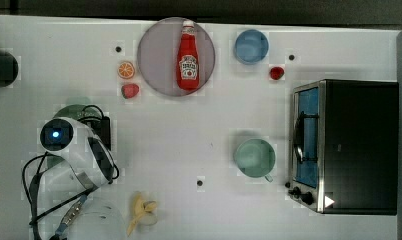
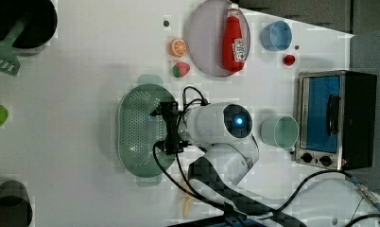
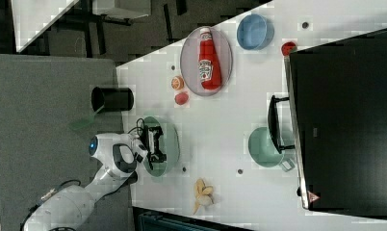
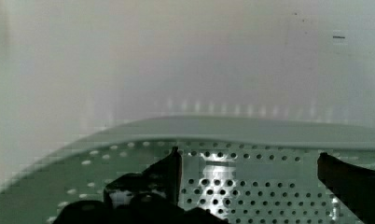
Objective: Drag strainer left to right.
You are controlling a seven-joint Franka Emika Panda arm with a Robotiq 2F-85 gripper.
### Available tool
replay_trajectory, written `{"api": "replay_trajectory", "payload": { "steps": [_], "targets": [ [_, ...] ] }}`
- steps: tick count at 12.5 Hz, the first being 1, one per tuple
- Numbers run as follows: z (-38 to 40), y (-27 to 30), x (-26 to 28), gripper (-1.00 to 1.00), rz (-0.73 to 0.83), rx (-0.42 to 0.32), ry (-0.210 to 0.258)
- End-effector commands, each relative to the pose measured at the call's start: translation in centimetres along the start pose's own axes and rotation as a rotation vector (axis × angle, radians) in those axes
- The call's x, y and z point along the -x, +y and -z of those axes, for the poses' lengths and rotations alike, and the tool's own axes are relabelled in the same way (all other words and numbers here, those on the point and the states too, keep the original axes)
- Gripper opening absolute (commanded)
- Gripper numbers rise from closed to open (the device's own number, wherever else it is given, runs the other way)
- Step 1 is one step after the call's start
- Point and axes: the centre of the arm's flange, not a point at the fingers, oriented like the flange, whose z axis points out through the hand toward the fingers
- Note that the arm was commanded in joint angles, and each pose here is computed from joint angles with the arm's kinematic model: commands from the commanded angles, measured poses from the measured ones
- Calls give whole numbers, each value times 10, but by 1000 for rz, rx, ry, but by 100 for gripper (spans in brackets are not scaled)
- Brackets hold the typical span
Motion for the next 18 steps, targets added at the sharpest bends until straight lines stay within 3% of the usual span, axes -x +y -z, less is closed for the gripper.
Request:
{"api": "replay_trajectory", "payload": {
  "steps": [1,4,18],
  "targets": [
    [13,-15,-30,100,-99,-22,7],
    [22,-19,-63,100,-140,-17,24],
    [46,-19,-235,100,-56,-6,76]
  ]
}}
